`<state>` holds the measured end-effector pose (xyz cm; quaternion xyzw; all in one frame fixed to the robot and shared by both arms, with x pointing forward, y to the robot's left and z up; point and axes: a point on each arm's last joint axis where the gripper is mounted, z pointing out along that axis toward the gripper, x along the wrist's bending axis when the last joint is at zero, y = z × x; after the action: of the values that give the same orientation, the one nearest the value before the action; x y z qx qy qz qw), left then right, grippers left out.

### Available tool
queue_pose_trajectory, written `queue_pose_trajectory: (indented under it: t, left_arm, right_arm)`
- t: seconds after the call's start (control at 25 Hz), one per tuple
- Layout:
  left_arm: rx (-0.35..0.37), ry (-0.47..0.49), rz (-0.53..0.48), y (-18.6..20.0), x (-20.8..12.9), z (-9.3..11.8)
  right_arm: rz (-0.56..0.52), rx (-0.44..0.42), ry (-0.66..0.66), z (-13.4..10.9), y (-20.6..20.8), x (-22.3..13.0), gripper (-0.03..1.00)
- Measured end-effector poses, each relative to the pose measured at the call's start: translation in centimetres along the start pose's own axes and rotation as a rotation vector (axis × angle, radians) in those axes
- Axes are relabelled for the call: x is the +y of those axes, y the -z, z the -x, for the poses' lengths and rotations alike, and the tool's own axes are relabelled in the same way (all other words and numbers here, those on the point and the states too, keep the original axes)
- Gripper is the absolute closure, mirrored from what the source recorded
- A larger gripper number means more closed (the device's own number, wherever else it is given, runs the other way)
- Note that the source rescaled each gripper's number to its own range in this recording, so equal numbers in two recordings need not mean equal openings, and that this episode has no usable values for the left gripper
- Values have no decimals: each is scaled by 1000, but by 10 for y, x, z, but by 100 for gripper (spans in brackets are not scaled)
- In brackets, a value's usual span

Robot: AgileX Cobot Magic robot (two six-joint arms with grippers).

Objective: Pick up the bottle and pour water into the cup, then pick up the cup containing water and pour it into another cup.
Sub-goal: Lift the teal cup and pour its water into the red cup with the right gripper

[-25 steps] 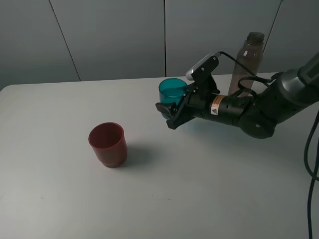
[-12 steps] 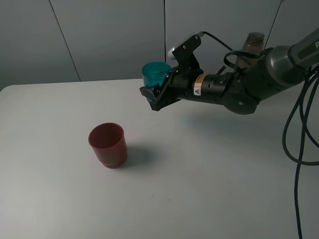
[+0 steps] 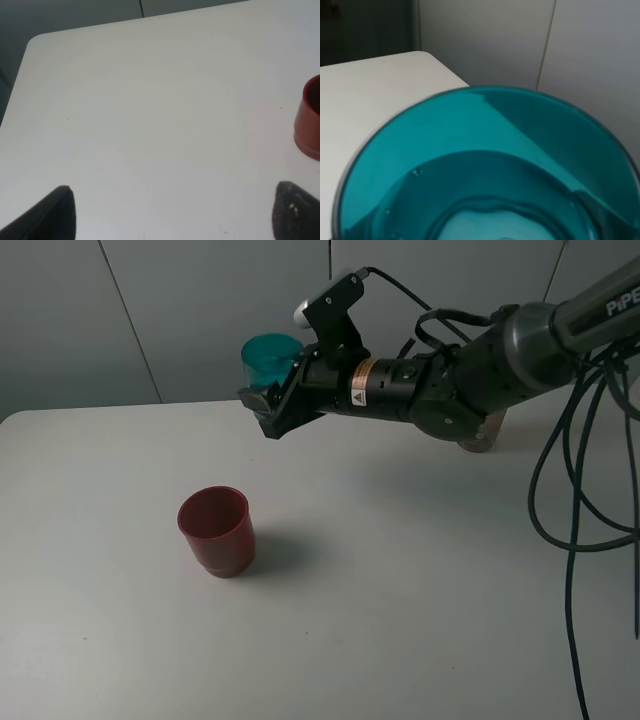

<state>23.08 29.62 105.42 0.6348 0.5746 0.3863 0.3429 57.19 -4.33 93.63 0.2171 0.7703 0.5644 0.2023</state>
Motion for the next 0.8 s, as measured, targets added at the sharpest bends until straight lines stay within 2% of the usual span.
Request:
queue_pose_trajectory:
  t: [0.44, 0.8]
  left_arm:
    - [0, -4, 0, 0, 0, 0]
    - [0, -4, 0, 0, 0, 0]
  right_arm:
    - [-21, 60, -41, -11, -35, -9, 91]
    - [-37, 125, 10, -19, -50, -14, 91]
